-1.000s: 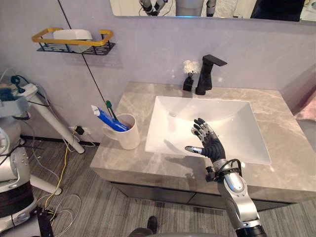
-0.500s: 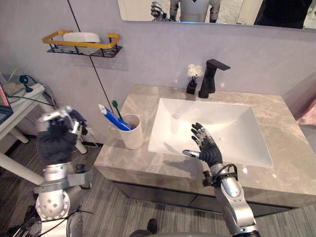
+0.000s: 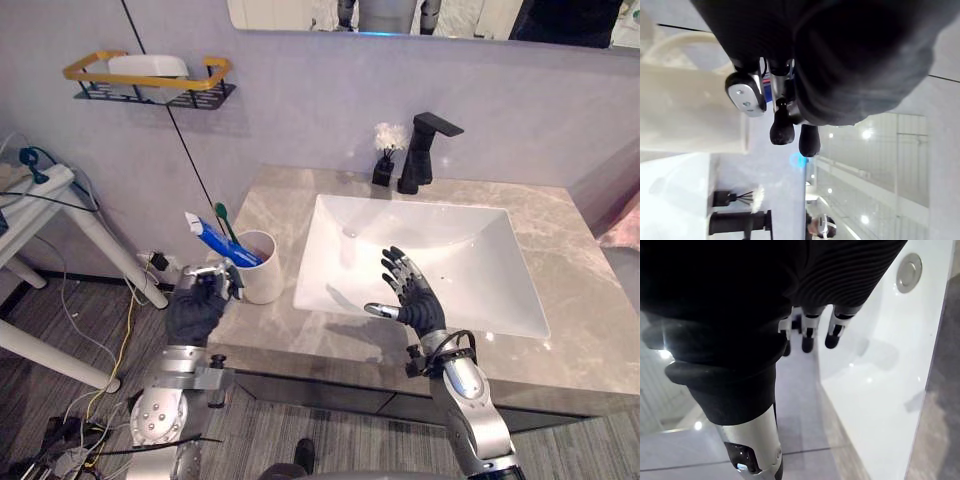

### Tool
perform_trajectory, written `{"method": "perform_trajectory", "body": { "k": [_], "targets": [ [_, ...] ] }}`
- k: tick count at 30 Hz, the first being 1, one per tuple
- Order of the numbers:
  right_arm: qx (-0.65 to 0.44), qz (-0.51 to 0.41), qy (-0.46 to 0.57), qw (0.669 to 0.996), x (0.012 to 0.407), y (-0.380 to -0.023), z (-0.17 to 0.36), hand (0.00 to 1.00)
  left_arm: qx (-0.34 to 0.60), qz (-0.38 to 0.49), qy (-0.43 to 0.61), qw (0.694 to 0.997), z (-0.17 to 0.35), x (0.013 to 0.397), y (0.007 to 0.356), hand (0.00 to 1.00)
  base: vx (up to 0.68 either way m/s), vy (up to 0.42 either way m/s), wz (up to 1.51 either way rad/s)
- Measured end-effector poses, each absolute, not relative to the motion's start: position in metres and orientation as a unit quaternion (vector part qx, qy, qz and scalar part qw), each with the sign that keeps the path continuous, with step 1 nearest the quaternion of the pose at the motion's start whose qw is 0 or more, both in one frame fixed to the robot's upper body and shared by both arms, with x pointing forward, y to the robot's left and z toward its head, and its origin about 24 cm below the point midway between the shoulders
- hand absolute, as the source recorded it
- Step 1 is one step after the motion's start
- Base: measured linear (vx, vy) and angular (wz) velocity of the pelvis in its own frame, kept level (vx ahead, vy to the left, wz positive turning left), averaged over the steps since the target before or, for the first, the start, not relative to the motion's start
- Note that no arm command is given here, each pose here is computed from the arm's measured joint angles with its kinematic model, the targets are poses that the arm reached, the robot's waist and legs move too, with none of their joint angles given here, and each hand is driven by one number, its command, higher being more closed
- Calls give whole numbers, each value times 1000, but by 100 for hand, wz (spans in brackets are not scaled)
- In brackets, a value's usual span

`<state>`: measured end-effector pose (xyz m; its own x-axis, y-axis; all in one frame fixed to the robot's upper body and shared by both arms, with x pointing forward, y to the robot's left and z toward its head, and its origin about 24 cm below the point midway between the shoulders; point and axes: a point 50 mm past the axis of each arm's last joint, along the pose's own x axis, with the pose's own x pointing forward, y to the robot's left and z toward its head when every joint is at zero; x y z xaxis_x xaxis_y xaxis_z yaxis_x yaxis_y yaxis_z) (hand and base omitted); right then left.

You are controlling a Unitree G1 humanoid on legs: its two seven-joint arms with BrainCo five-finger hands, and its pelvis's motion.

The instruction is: Organize washtable

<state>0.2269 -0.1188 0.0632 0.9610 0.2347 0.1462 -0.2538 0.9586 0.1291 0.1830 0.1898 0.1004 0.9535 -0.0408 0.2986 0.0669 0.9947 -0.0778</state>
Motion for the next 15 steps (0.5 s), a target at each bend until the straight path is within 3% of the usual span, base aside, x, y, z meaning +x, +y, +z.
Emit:
{"method": "perform_trajectory", "body": {
  "k": [15],
  "targets": [
    [74, 131, -71, 986, 228, -116, 66, 0, -47, -40, -63, 996, 63, 182, 183, 100, 9, 0, -4]
  ]
}}
